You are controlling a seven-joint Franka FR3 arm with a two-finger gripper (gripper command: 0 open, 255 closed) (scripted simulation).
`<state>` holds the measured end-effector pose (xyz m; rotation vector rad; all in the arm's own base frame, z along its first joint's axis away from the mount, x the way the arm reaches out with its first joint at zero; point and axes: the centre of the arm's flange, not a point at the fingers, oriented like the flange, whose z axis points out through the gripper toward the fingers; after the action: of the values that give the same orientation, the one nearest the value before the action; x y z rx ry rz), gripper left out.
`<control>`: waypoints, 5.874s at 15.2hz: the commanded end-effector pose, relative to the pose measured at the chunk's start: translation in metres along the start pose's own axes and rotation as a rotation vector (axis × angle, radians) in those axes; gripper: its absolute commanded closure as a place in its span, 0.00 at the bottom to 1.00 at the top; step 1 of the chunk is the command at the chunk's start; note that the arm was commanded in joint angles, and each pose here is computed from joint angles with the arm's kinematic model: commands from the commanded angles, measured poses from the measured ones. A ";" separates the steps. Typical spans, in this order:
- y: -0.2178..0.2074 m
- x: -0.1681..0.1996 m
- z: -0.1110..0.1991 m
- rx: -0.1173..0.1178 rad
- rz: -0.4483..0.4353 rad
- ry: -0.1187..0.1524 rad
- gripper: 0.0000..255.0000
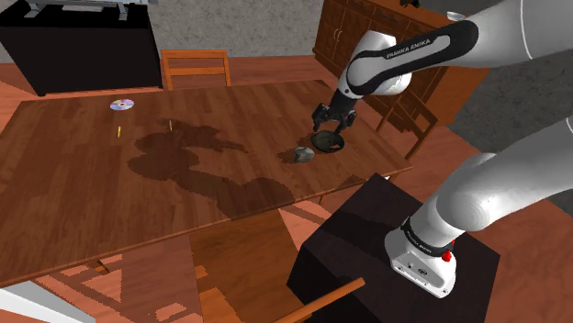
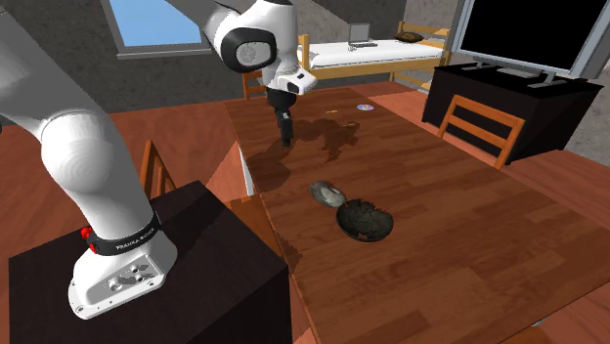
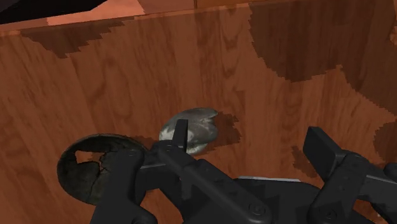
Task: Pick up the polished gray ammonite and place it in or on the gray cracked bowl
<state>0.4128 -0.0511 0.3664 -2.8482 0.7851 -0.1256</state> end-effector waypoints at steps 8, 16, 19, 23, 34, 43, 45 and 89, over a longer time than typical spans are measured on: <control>0.018 0.063 0.093 0.076 0.290 0.081 0.00; 0.042 0.118 0.170 0.141 0.539 0.147 0.00; 0.040 0.120 0.185 0.141 0.539 0.147 0.00; 0.038 0.124 0.206 0.141 0.539 0.147 0.00; 0.039 0.125 0.209 0.141 0.539 0.147 1.00; 0.036 0.125 0.199 0.141 0.539 0.147 1.00; 0.034 0.125 0.188 0.141 0.539 0.147 1.00; 0.049 0.075 0.202 0.098 0.822 -0.012 1.00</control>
<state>0.4789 -0.0991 0.1572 -2.2092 1.7870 -0.0306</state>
